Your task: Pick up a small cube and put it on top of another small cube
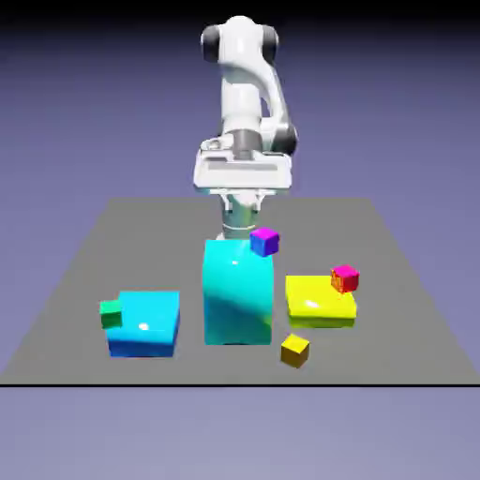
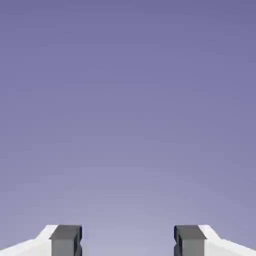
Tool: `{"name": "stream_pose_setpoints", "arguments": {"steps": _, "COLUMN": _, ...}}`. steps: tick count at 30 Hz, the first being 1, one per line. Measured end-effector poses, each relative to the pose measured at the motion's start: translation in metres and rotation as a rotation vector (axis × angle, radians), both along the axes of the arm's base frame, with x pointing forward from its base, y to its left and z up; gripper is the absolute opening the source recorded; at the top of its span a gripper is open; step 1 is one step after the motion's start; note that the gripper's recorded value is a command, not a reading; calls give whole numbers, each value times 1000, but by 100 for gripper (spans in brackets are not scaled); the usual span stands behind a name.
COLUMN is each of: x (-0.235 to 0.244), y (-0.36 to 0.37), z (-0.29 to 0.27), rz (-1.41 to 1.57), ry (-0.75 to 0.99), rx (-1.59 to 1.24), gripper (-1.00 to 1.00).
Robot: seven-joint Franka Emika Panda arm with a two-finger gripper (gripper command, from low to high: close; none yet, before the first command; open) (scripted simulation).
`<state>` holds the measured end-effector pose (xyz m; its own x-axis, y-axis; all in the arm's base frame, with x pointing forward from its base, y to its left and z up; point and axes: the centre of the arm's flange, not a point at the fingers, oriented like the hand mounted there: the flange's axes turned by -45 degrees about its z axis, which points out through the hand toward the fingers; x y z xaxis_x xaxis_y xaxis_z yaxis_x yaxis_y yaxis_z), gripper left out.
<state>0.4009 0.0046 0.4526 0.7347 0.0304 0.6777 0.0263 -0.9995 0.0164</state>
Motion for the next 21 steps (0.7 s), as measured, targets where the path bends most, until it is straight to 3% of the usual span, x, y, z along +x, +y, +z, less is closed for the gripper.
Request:
{"name": "stream_pose_setpoints", "arguments": {"steps": 11, "x": 93, "y": 5, "z": -75, "rz": -167, "ry": 479, "rx": 138, "gripper": 0}}
{"name": "stream_pose_setpoints", "arguments": {"steps": 21, "x": 149, "y": 19, "z": -167, "rz": -307, "ry": 924, "rx": 278, "gripper": 0}}
